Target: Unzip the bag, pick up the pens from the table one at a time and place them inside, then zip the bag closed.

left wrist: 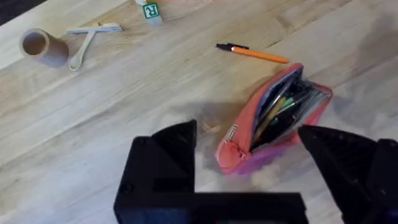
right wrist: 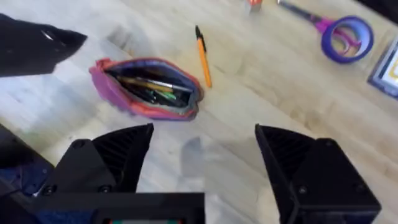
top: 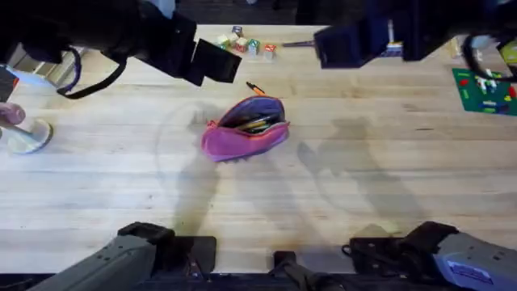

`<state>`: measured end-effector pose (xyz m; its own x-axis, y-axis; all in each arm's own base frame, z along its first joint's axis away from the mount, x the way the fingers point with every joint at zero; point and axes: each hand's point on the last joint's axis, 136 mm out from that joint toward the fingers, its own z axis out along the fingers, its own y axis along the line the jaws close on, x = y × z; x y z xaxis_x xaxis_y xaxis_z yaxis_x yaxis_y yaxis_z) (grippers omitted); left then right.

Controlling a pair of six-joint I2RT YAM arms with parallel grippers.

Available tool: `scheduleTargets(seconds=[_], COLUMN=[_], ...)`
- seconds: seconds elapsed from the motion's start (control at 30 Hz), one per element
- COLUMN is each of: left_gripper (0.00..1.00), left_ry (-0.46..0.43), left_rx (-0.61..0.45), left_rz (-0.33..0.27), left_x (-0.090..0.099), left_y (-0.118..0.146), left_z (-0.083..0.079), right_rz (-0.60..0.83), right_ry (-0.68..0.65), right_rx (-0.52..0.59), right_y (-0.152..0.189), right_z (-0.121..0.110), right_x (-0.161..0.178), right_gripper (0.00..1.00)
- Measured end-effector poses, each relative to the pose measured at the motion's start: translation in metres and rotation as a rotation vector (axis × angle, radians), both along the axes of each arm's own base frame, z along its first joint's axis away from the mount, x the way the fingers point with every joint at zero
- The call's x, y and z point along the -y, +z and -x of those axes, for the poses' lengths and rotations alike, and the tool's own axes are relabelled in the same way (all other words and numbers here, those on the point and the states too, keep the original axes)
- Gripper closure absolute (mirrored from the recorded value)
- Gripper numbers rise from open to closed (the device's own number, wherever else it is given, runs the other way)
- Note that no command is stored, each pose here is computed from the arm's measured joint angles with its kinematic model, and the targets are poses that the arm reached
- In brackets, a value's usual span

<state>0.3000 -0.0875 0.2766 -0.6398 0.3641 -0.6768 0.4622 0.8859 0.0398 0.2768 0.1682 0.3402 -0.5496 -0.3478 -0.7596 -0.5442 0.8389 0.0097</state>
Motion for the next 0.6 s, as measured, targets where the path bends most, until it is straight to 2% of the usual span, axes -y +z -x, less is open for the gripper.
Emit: scheduleTargets(seconds=[0.2,0.6], left_gripper=[0.001,0.001], left_ry=[0.000,0.000], left_rx=[-0.035,-0.059], left_rz=[-0.007,-0.012], left_x=[-0.001,-0.002], left_y=[-0.006,-0.010], left_z=[0.005,0.009], right_rz=[0.057,0.034], right_ry=[-0.007,0.006], right_rx=[-0.114,-0.153], right_y=[-0.029,-0.051], right_z=[0.002,-0.030], right_x=[0.001,-0.025], right_gripper=[0.003,0.004])
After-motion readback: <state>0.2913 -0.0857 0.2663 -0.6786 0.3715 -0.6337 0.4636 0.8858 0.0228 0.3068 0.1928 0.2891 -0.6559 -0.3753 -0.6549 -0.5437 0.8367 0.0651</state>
